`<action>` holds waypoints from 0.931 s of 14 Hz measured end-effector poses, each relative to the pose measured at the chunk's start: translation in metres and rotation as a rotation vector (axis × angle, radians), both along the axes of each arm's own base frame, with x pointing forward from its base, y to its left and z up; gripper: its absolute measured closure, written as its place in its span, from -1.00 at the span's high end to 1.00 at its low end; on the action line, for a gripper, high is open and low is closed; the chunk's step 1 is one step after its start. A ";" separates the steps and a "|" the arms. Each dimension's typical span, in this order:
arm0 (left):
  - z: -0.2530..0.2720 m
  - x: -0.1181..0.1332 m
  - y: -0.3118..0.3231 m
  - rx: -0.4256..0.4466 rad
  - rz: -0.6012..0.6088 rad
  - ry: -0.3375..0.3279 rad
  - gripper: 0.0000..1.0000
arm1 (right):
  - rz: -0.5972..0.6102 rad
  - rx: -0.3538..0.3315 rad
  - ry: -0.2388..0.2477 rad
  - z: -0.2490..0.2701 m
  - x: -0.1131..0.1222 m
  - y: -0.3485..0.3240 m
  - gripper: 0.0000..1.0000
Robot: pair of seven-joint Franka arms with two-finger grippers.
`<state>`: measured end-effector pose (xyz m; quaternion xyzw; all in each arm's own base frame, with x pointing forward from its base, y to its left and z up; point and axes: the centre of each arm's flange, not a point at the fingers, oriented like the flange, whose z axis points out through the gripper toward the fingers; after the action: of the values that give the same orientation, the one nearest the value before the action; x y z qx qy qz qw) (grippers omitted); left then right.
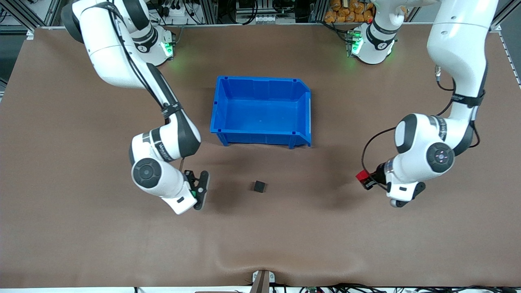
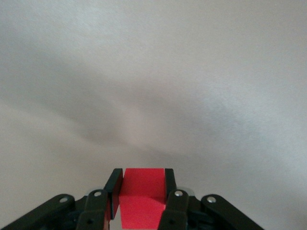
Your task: Attach green and red cubes to black cube
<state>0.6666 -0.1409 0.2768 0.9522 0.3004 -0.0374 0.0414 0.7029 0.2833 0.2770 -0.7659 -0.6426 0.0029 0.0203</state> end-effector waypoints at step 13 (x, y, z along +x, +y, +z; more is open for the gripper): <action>0.014 0.012 -0.020 -0.009 0.084 -0.029 -0.21 | -0.061 0.036 0.033 -0.046 -0.045 0.125 -0.21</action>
<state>0.6783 -0.1606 0.2913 0.9389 0.3394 -0.0230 0.0518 0.6583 0.4080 0.2312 -0.7845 -0.6185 0.0035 0.0446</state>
